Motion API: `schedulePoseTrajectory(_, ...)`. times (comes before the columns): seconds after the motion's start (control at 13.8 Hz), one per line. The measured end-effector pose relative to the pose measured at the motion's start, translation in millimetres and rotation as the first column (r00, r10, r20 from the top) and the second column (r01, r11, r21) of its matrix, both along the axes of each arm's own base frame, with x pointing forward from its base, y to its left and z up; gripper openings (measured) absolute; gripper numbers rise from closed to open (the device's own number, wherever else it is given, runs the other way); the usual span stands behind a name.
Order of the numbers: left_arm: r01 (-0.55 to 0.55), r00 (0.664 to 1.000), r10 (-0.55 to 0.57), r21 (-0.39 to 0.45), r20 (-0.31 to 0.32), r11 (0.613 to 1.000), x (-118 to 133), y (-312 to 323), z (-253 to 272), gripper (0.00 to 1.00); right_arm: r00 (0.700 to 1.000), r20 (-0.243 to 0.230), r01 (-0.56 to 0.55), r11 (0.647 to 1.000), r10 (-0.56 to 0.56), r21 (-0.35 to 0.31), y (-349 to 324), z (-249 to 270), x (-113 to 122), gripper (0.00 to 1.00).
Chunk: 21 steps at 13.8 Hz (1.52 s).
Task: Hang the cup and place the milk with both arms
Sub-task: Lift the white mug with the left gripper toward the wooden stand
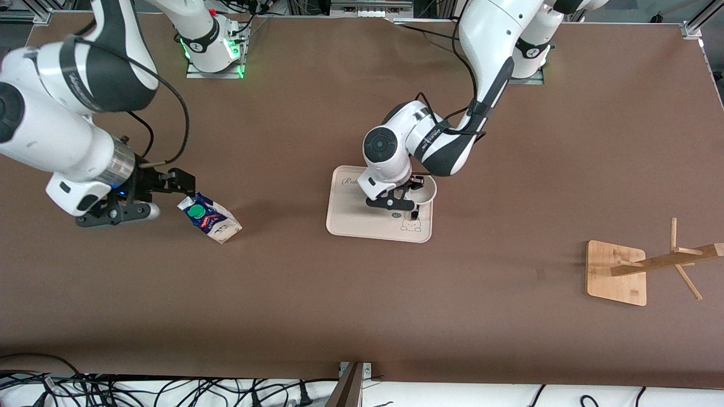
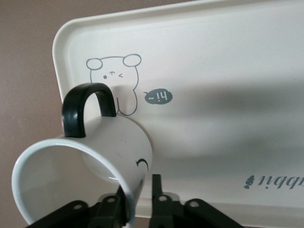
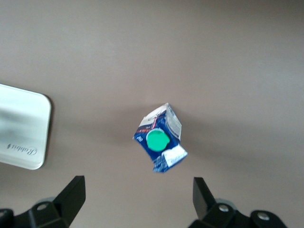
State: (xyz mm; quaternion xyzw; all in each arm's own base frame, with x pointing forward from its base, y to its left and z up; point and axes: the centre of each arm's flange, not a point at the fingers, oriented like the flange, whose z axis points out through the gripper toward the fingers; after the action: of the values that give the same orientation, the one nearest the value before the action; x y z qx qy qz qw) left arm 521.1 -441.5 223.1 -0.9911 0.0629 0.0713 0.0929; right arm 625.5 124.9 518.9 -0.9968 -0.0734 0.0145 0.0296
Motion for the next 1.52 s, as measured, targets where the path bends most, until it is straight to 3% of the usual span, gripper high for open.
schedulePoseTrajectory(0.07,0.0,1.0,0.0,-0.003,0.003,1.0,0.9,-0.6,1.4,0.06,1.0,0.005,-0.002,1.0,0.002,0.005,-2.2,16.7,-7.7,1.0)
schedulePoseTrajectory(0.29,-0.006,1.0,0.006,-0.012,0.02,1.0,6.8,-0.2,11.1,0.06,1.0,0.004,-0.006,1.0,0.006,0.005,-12.3,60.1,-33.9,1.0)
schedulePoseTrajectory(0.51,-0.033,0.997,0.036,-0.036,0.066,0.999,24.9,11.4,46.7,0.06,1.0,0.005,0.023,1.0,-0.023,-0.003,-34.6,67.3,-36.8,1.0)
schedulePoseTrajectory(0.72,-0.104,0.982,0.116,-0.086,0.149,0.991,56.7,51.8,136.0,0.06,0.999,-0.001,0.043,0.999,-0.043,-0.007,-46.5,63.5,-34.2,1.0)
schedulePoseTrajectory(0.94,-0.211,0.944,0.237,-0.131,0.231,0.969,89.1,137.1,232.4,0.06,0.999,0.01,0.042,0.999,-0.042,-0.006,-46.1,68.0,-33.7,1.0)
schedulePoseTrajectory(1.23,-0.218,0.947,0.236,-0.1,0.216,0.971,104.1,240.0,303.6,0.06,0.995,0.0,0.098,0.995,-0.098,-0.012,-43.6,60.1,-29.5,1.0)
schedulePoseTrajectory(1.52,-0.176,0.961,0.195,-0.11,0.195,0.978,123.3,332.8,319.6,0.06,0.993,-0.007,0.121,0.993,-0.121,-0.018,-39.2,52.9,-26.2,1.0)
